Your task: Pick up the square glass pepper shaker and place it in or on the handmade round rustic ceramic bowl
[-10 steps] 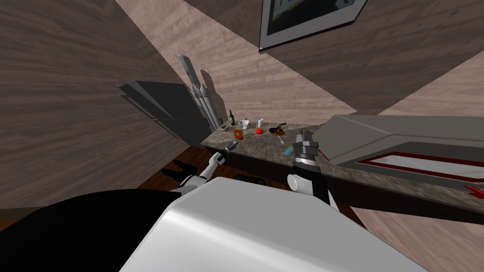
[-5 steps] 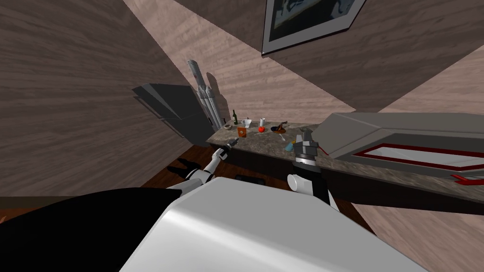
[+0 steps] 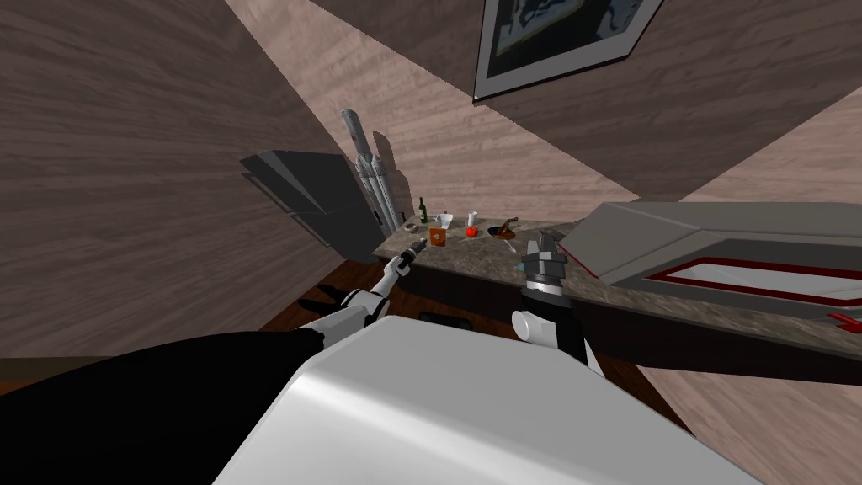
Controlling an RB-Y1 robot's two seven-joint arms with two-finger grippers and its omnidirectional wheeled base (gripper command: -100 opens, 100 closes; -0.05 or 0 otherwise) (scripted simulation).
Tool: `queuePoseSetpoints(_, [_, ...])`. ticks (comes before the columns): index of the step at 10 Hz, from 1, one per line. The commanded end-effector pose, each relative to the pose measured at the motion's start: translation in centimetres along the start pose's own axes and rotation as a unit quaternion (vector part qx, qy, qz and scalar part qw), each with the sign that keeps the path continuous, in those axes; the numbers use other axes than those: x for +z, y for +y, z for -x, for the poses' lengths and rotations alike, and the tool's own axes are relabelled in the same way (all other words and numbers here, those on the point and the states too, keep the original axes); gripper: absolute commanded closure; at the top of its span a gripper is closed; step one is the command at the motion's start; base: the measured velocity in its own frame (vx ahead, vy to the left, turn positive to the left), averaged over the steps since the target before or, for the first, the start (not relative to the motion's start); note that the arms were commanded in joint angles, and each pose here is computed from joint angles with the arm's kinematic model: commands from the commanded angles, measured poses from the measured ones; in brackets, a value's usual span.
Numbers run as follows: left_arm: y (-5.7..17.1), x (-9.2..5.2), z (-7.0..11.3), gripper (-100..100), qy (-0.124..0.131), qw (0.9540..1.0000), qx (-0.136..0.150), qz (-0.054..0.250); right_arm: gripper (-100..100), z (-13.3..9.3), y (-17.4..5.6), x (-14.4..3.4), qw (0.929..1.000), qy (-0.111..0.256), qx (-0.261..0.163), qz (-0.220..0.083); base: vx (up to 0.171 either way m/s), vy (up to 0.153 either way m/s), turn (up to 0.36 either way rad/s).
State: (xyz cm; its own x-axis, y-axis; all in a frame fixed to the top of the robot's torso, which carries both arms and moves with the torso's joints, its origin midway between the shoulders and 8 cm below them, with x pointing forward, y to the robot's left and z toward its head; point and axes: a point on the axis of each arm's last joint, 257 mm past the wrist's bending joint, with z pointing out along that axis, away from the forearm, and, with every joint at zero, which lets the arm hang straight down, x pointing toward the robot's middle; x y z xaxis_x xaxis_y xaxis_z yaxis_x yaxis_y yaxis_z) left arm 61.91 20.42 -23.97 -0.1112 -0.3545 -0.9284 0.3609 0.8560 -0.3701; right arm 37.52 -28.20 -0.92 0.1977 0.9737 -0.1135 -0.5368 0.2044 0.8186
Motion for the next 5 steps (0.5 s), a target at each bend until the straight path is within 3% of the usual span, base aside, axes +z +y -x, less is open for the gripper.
queuePoseSetpoints(1, [-0.1, 0.9, 0.8, 100, -0.001, 1.0000, -0.002, 0.005, 0, 0.0, 0.0, 0.0, 1.0000, 0.000, 0.000, 0.000, 0.027, 0.077, -0.006])
queuePoseSetpoints(5, [-1.0, 4.3, 2.8, 100, -0.002, 0.9997, -0.011, 0.021, 0, 0.0, 0.0, 0.0, 1.0000, 0.000, 0.000, 0.000, 0.021, 0.082, -0.020])
